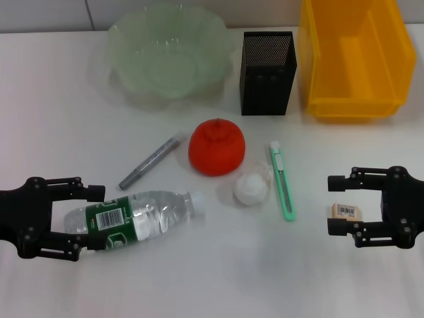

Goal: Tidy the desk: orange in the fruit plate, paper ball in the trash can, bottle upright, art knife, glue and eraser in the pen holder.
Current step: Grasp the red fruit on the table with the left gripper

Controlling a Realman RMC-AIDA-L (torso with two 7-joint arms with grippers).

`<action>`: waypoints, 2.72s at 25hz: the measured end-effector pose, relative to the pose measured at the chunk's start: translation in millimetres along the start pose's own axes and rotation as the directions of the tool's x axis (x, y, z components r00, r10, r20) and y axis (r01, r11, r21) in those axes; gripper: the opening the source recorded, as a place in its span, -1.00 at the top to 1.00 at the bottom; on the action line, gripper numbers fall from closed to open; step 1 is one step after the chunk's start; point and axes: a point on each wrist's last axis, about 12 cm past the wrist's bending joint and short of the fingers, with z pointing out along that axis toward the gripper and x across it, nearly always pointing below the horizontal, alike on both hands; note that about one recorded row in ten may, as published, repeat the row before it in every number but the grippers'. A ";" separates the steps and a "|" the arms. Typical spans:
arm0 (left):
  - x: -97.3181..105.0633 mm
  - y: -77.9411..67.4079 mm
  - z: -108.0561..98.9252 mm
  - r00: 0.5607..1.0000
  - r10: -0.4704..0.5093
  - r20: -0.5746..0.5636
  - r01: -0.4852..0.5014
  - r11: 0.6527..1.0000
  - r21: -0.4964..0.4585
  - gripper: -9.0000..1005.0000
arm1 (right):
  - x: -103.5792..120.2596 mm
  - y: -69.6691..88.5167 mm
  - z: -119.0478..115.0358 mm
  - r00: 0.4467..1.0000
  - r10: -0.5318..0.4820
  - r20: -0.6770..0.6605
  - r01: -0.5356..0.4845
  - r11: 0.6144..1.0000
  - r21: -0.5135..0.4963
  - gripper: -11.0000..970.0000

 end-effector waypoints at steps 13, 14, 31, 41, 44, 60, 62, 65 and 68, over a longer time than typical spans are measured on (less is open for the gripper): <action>1.1 0.1 1.3 1.000 -0.001 0.004 0.001 1.000 -0.006 -0.67 | 0.7 0.0 0.0 1.000 0.002 -0.001 -0.002 1.000 0.004 -0.53; 1.1 0.1 1.3 1.000 -0.001 0.004 0.001 1.000 -0.006 -0.67 | 0.9 0.1 -0.2 1.000 0.002 -0.001 -0.002 1.000 0.004 -0.53; -32.6 43.7 80.3 0.992 0.117 0.048 -0.105 0.974 -0.201 -0.60 | -7.6 11.2 -51.3 1.000 -0.004 -0.025 0.008 0.987 0.161 -0.53; -24.3 60.9 106.2 0.990 0.127 0.062 -0.100 0.942 -0.321 -0.56 | -11.2 9.5 -53.6 0.999 0.001 -0.034 0.005 0.985 0.171 -0.53; -20.7 65.3 119.3 0.990 0.134 0.038 -0.113 0.932 -0.345 -0.55 | -12.6 8.1 -52.2 0.999 0.001 -0.035 0.005 0.986 0.166 -0.53; -18.4 68.6 171.4 0.982 0.191 0.009 -0.172 0.902 -0.396 -0.48 | -16.1 2.9 -46.5 0.999 0.000 -0.035 0.006 0.986 0.167 -0.53; -18.6 70.2 173.2 0.982 0.188 0.000 -0.172 0.897 -0.407 -0.47 | -16.8 2.5 -44.6 0.999 -0.002 -0.032 0.008 0.987 0.163 -0.54; -18.0 71.9 177.2 0.984 0.178 -0.026 -0.173 0.894 -0.414 -0.46 | -17.0 2.3 -43.7 1.000 -0.003 -0.031 0.008 0.987 0.162 -0.53; -16.4 70.8 179.4 0.982 0.183 -0.049 -0.188 0.898 -0.398 -0.45 | -15.8 1.6 -44.0 0.999 0.001 -0.033 0.005 0.985 0.175 -0.53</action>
